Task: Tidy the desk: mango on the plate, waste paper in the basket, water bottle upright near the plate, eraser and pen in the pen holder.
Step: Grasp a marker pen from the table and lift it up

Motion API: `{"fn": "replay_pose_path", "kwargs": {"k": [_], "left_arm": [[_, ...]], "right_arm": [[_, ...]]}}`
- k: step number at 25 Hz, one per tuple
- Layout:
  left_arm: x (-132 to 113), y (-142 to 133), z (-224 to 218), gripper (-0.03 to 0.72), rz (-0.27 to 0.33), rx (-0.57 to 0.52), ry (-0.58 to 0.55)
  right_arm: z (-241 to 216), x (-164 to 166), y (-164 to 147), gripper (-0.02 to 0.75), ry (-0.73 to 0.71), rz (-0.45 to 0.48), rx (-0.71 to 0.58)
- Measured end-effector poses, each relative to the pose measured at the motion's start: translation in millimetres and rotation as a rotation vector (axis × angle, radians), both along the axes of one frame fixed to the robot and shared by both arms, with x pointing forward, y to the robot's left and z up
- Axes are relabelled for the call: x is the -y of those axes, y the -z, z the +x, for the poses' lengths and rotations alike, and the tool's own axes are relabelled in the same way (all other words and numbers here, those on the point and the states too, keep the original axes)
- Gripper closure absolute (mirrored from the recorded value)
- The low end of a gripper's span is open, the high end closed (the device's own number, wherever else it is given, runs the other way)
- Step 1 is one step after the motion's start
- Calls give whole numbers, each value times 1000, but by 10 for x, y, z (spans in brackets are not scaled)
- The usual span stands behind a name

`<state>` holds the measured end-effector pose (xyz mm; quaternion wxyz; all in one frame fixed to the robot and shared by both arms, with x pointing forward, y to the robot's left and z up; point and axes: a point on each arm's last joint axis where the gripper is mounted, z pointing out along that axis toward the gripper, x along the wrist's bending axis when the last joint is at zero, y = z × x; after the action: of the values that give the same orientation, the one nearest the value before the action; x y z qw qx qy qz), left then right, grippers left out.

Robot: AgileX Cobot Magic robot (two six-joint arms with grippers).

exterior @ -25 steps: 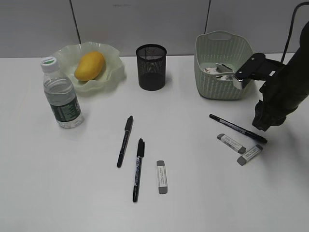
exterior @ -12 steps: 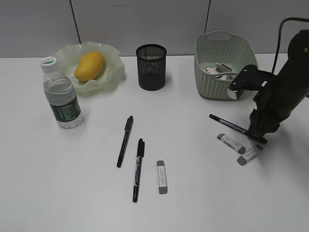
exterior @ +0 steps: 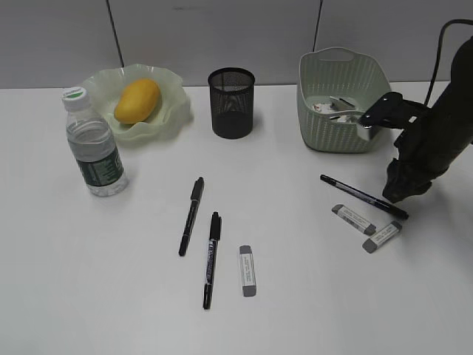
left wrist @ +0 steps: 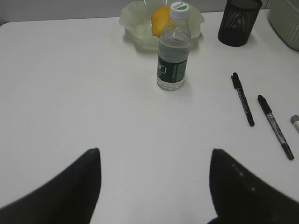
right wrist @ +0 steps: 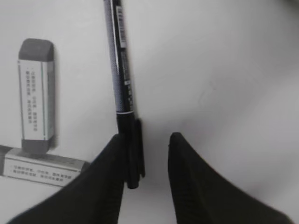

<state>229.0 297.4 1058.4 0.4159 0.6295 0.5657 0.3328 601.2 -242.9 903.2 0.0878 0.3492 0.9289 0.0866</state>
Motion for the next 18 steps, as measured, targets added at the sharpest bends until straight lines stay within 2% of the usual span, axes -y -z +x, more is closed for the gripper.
{"fn": "replay_pose_path", "kwargs": {"k": [5, 18], "left_arm": [[0, 0, 0, 143, 0, 0, 0], [0, 0, 0, 143, 0, 0, 0]], "right_arm": [[-9, -9, -2, 469, -16, 31, -12], [10, -11, 75, 470, -32, 27, -11]]}}
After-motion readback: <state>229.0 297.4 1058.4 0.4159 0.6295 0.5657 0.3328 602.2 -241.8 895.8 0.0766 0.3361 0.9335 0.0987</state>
